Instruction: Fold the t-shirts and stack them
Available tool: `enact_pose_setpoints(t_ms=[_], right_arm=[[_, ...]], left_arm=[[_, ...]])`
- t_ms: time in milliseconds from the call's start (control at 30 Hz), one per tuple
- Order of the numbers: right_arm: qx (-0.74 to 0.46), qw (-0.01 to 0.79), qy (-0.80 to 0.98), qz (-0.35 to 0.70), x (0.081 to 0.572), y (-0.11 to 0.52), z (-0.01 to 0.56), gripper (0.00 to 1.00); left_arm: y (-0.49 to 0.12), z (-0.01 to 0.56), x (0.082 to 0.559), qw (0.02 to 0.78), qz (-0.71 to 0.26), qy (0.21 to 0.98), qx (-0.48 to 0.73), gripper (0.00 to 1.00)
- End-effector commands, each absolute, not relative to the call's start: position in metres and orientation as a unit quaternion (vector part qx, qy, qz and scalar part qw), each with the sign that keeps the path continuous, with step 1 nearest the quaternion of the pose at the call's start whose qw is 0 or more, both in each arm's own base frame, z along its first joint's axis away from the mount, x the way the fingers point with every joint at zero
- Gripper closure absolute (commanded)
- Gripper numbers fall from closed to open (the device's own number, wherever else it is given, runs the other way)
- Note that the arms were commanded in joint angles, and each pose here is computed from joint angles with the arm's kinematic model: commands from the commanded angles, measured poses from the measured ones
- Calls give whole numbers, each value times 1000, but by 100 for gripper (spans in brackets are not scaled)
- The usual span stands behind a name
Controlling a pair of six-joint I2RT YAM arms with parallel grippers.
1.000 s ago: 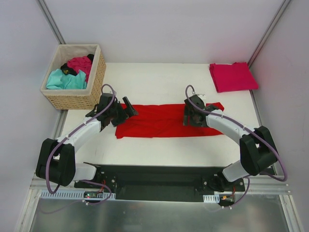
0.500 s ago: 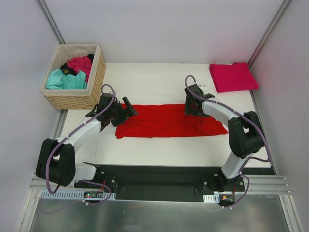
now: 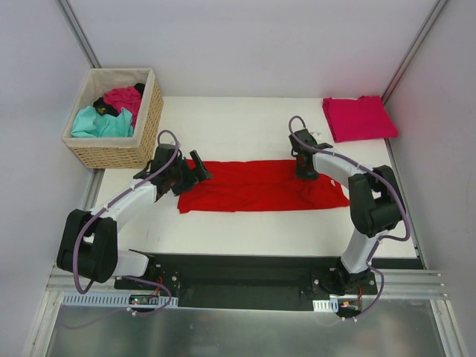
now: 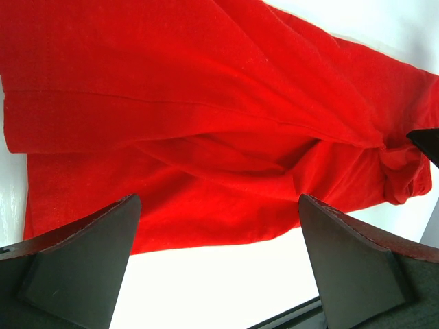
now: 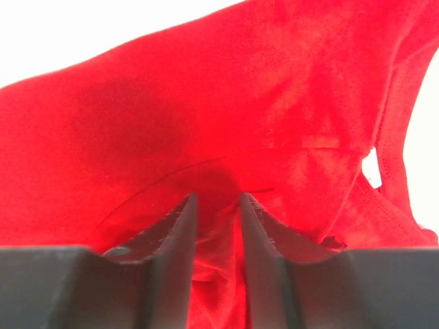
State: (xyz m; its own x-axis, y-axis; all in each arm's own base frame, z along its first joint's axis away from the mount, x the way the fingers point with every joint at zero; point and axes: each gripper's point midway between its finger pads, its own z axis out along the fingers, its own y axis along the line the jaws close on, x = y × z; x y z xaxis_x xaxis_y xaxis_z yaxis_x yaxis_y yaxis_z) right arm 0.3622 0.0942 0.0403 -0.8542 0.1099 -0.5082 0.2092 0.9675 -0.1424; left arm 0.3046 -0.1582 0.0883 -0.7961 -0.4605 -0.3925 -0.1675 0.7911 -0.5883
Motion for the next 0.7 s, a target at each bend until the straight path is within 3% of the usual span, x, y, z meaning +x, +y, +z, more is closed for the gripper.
enact_pose_setpoints(t_ms=[0,133,667], right_arm=[[87,268,956,-82,374,102,46,73],[91,263,957,-81,373,102,43,99],[17,288,957,-42,315,151,72,99]], left_arm=[[-161,98,309,278,-275,906,-162,1],[-161,99,309,279,-276,906,-162,1],[-165,97,306,273,-279,906,-163,1]])
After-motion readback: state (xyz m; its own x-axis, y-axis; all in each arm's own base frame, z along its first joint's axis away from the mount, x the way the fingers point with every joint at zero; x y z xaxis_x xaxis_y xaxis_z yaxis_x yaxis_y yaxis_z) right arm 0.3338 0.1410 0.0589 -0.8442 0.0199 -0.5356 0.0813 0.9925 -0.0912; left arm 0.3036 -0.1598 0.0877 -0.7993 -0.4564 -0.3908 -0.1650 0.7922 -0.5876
